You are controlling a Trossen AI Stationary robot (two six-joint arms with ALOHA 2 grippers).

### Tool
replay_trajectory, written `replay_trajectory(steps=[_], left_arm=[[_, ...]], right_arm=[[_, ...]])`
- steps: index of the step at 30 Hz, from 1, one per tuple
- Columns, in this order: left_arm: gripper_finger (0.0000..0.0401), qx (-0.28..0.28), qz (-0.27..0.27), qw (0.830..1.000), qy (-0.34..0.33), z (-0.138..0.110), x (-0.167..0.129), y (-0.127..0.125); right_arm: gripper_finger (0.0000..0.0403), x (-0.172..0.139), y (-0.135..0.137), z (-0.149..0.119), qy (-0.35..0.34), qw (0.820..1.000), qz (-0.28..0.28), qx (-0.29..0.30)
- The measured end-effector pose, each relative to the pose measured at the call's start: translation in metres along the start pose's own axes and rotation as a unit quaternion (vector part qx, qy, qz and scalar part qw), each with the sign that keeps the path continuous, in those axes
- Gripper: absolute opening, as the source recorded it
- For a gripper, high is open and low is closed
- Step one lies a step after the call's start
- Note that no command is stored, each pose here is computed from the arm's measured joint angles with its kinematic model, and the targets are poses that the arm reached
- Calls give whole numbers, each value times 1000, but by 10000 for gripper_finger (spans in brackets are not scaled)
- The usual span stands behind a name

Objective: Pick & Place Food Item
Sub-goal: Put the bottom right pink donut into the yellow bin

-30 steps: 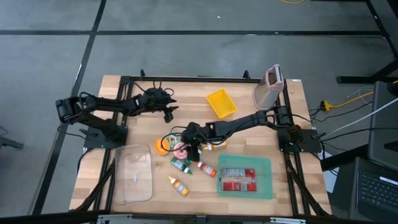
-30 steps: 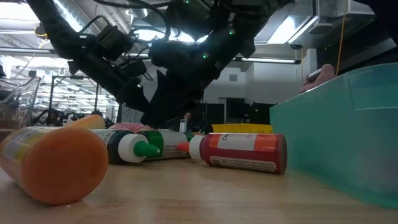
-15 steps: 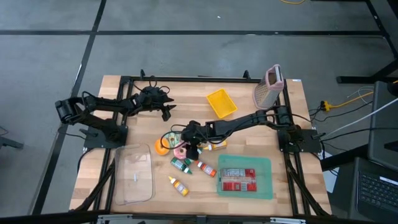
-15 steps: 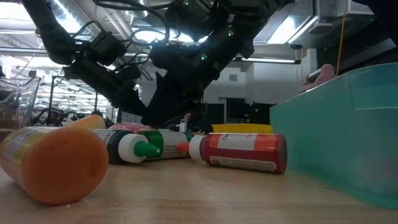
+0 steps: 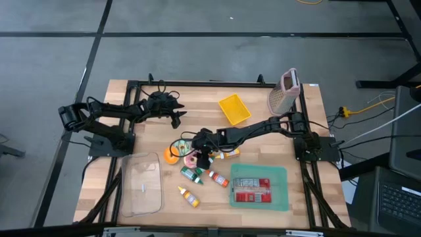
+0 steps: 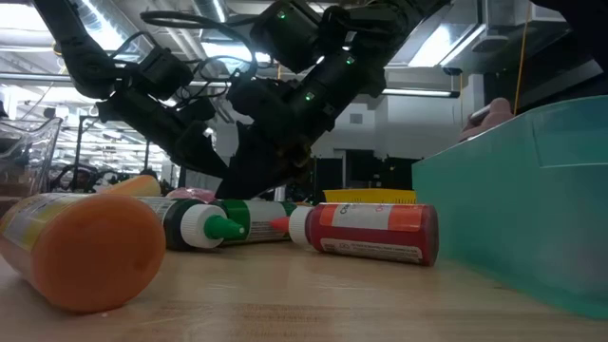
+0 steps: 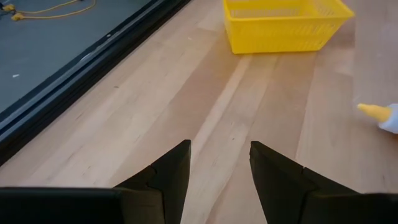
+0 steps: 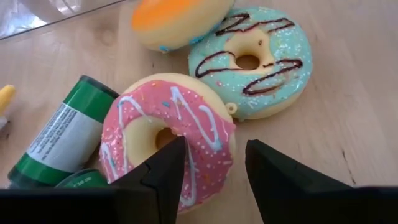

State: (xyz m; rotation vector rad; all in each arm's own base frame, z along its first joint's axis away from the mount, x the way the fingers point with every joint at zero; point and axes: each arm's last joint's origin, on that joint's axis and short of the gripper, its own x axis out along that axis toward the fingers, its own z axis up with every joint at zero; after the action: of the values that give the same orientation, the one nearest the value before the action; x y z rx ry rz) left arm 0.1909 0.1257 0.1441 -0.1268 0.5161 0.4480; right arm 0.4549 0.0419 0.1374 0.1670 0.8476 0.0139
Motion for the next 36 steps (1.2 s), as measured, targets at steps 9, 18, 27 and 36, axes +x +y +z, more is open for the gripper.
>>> replay_trajectory(steps=[9,18,27,36], left_arm=[[162,0,-7,1000,-7,1,0,0],[160,0,-11,1000,-8,1,0,-1],[160,0,-11,1000,-8,1,0,-1],[157,1,-11,1000,-8,1,0,-1]], right_arm=[[75,3,0,-2,5,1000,6,5],[11,3,-2,-2,6,1000,23,8],[2,-22,-2,15,-22,1000,12,12],[1,-116,-6,43,-51,995,-80,14]])
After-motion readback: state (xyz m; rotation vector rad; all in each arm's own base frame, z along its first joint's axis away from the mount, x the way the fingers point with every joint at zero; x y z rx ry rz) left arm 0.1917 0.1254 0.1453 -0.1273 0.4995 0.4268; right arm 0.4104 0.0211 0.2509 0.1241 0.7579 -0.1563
